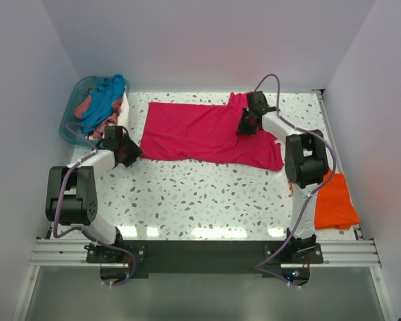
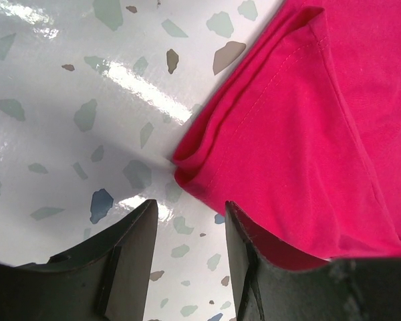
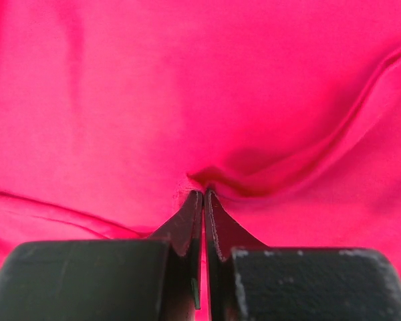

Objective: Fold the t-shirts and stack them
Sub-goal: Fold the tshirt

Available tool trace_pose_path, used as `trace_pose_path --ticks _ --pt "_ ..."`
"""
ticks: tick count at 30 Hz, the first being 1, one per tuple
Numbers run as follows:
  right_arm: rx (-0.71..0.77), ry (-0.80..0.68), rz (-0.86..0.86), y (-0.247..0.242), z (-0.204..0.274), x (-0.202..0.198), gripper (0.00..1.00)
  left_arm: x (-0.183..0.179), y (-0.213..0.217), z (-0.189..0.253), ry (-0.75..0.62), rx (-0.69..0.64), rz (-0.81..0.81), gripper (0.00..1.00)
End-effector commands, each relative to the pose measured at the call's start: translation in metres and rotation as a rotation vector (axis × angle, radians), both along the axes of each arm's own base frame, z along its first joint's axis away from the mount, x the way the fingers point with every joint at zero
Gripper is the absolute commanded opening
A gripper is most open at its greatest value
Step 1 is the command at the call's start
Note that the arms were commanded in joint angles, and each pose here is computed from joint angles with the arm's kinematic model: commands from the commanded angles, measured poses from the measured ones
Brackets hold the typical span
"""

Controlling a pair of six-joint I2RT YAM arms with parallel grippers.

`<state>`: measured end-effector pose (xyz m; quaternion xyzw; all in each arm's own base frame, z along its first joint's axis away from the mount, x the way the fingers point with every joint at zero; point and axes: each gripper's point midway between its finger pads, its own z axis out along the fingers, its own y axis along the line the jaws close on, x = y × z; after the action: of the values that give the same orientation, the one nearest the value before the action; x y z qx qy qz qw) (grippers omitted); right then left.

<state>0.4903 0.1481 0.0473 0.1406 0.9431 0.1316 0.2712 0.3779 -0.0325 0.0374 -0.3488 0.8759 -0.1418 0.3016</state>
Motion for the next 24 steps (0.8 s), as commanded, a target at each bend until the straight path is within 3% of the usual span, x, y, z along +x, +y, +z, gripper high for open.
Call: trace_pose_path --ticks 1,7,8,9,11,12,16,19,24 --pt "-0.067 -0.064 0.082 0.021 0.016 0.011 0.0 0.007 0.0 0.004 -0.034 0.007 -0.007 0.49" --pt "-0.157 -0.043 0.135 0.03 0.005 0.011 0.0 0.006 0.001 0.005 -0.035 0.015 -0.007 0.51" --pt "-0.163 -0.037 0.135 0.03 0.003 0.009 0.04 0.006 0.002 0.005 -0.034 0.017 -0.005 0.52" --pt "-0.165 -0.038 0.136 0.028 0.006 0.008 0.16 0.005 0.003 0.008 -0.038 0.022 -0.003 0.53" --pt "-0.189 -0.045 0.122 0.022 0.011 0.006 0.31 0.003 0.004 0.008 -0.035 0.031 0.003 0.56" --pt "-0.19 -0.067 0.115 0.02 0.023 0.006 0.44 0.001 0.006 0.01 -0.035 0.037 0.008 0.57" --pt "-0.207 -0.106 0.073 0.005 0.059 -0.001 0.61 -0.004 0.007 0.016 -0.044 0.041 0.011 0.58" --pt "-0.173 -0.115 0.015 -0.014 0.084 -0.016 0.62 -0.003 0.007 0.019 -0.059 0.042 0.013 0.58" --pt "-0.121 -0.056 -0.071 -0.05 0.079 -0.066 0.61 0.005 0.004 0.006 -0.039 0.023 0.018 0.56"
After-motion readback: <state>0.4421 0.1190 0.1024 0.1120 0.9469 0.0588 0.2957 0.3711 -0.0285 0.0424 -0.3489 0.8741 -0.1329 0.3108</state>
